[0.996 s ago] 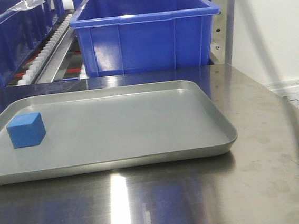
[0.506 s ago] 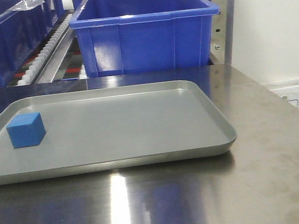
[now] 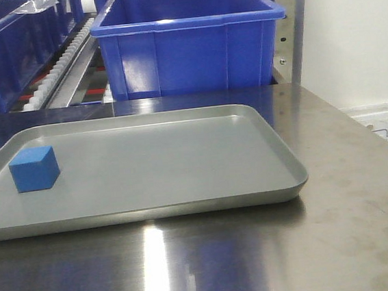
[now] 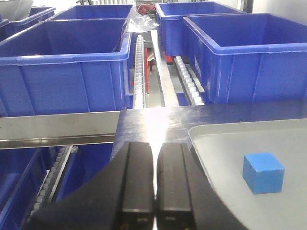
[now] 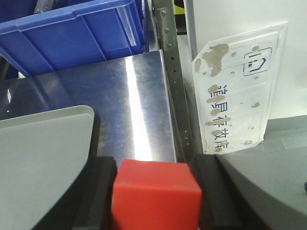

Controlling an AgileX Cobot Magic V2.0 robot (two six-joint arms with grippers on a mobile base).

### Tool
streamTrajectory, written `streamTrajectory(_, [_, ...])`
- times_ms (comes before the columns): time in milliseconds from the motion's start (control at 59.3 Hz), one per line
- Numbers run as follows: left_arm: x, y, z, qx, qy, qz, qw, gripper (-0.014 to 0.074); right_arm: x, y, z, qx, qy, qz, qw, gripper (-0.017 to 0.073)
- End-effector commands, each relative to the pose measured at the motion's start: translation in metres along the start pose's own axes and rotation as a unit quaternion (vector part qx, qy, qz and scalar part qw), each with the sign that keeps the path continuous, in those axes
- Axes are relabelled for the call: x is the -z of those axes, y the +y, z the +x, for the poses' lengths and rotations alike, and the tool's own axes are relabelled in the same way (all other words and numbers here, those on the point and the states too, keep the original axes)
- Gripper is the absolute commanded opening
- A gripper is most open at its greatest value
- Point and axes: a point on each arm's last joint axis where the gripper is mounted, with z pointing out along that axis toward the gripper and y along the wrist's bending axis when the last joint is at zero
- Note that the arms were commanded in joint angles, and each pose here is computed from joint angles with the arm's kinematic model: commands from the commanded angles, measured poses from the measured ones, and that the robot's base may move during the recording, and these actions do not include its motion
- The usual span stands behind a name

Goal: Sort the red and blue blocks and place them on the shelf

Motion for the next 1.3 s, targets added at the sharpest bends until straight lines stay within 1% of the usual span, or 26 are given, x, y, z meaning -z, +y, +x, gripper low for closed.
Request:
streamTrajectory(0, [0.0, -0.002, 0.004, 0.005, -0.029, 0.01, 1.0, 0.0119, 0.006, 0.005, -0.016, 0.011, -0.06, -0.016, 0.998, 0.0053])
streamTrajectory(709, [0.0, -0.002, 0.002, 0.004, -0.031, 0.011, 0.999, 0.0119, 0.006, 0.005, -0.016, 0.011, -0.06, -0.016, 0.998, 0.0053])
streamTrajectory(742, [0.0, -0.001, -0.001, 0.011, -0.025, 0.01, 1.0, 0.0119, 0.006, 0.005, -0.016, 0.011, -0.06, -0.016, 0.998, 0.0053])
streamTrajectory(793, [0.0, -0.001, -0.01, 0.03, -0.006, 0.005, 1.0, 0.0119, 0.006, 0.005, -0.016, 0.011, -0.06, -0.016, 0.998, 0.0053])
streamTrajectory(810, [0.0, 0.0, -0.011, 0.037, 0.013, 0.002, 0.999, 0.0119, 0.006, 0.005, -0.016, 0.011, -0.06, -0.016, 0.998, 0.0053])
streamTrajectory(861, [-0.002, 0.0, -0.027, 0.046, 0.048, -0.003, 0.998, 0.0119, 0.006, 0.005, -0.016, 0.011, -0.06, -0.016, 0.998, 0.0053])
streamTrajectory(877, [-0.005, 0.001, -0.029, 0.046, 0.071, -0.006, 0.996, 0.0119, 0.006, 0.005, -0.016, 0.011, -0.06, -0.016, 0.998, 0.0053])
streamTrajectory(894, [-0.006, 0.001, -0.038, 0.046, 0.076, -0.007, 0.996, 0.0119, 0.006, 0.005, -0.016, 0.011, -0.06, -0.016, 0.998, 0.0053])
streamTrajectory(911, [-0.009, 0.001, -0.042, 0.045, 0.099, -0.008, 0.994, 0.0119, 0.006, 0.005, -0.016, 0.011, -0.06, -0.016, 0.998, 0.0053])
streamTrajectory(979, [-0.027, 0.0, -0.08, 0.03, 0.149, -0.008, 0.988, 0.0119, 0.006, 0.005, -0.016, 0.011, -0.06, -0.016, 0.998, 0.0053])
streamTrajectory(1046, [-0.047, -0.001, -0.105, 0.013, 0.176, -0.005, 0.984, 0.0119, 0.006, 0.005, -0.016, 0.011, -0.06, -0.016, 0.998, 0.0053])
streamTrajectory(1114, [-0.071, -0.004, -0.128, 0.003, 0.193, -0.001, 0.981, 0.0119, 0.006, 0.005, -0.016, 0.011, -0.06, -0.016, 0.998, 0.0053])
streamTrajectory(1198, [-0.098, -0.008, -0.143, 0.001, 0.215, 0.001, 0.977, 0.0119, 0.006, 0.005, -0.016, 0.011, -0.06, -0.016, 0.998, 0.0053])
streamTrajectory(1282, [-0.117, -0.01, -0.147, 0.009, 0.249, -0.001, 0.968, 0.0119, 0.006, 0.005, -0.016, 0.011, -0.06, -0.016, 0.998, 0.0053])
